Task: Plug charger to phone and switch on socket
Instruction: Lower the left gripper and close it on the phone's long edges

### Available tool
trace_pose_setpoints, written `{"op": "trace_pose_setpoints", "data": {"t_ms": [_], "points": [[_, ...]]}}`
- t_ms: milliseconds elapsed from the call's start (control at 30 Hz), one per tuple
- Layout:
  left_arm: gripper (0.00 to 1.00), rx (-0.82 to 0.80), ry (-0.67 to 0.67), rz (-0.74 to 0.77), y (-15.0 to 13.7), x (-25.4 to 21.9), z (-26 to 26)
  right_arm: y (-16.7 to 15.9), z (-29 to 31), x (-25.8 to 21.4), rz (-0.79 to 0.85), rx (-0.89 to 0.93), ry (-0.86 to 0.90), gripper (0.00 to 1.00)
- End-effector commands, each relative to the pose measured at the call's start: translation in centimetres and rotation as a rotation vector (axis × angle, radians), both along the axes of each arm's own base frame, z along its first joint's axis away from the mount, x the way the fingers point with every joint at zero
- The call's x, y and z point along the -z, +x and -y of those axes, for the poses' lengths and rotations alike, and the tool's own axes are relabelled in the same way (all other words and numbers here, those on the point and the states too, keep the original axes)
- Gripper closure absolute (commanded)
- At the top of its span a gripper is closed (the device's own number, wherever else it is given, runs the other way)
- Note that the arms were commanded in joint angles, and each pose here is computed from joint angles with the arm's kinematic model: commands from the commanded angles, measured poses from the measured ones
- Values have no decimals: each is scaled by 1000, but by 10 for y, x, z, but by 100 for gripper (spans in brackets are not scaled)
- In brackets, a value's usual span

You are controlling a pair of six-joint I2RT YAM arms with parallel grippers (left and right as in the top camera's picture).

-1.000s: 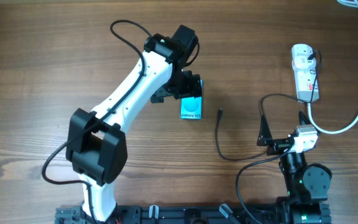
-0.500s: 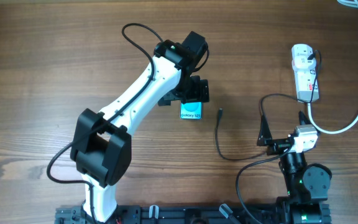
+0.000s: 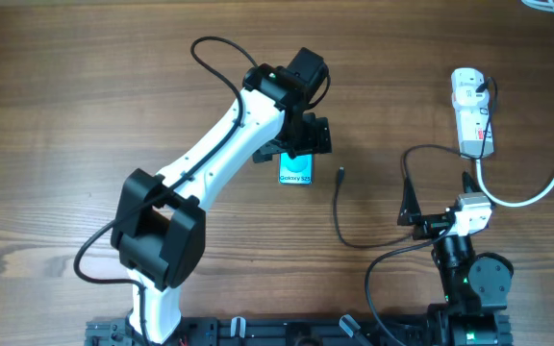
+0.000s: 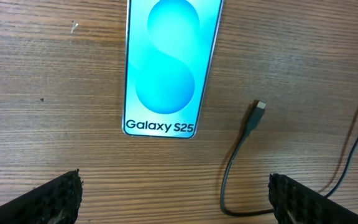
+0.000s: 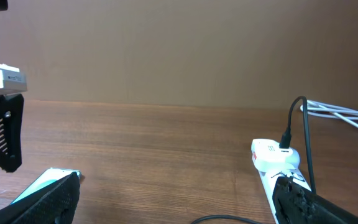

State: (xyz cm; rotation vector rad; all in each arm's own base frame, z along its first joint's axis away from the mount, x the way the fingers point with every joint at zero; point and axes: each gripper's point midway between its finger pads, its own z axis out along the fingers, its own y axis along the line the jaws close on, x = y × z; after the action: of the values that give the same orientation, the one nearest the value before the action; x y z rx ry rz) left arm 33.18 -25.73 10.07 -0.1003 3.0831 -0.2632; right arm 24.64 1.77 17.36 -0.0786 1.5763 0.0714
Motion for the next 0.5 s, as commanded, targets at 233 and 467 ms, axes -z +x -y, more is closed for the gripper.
{"op": "trace_pose_setpoints", "data": {"t_ms": [233,467], "points": [[0,-39,97,-26,7,49,-1,0,1,-1,5,8,8,0],[0,-37,67,8,14,50,8,0,1,-1,5,8,7,0]]}}
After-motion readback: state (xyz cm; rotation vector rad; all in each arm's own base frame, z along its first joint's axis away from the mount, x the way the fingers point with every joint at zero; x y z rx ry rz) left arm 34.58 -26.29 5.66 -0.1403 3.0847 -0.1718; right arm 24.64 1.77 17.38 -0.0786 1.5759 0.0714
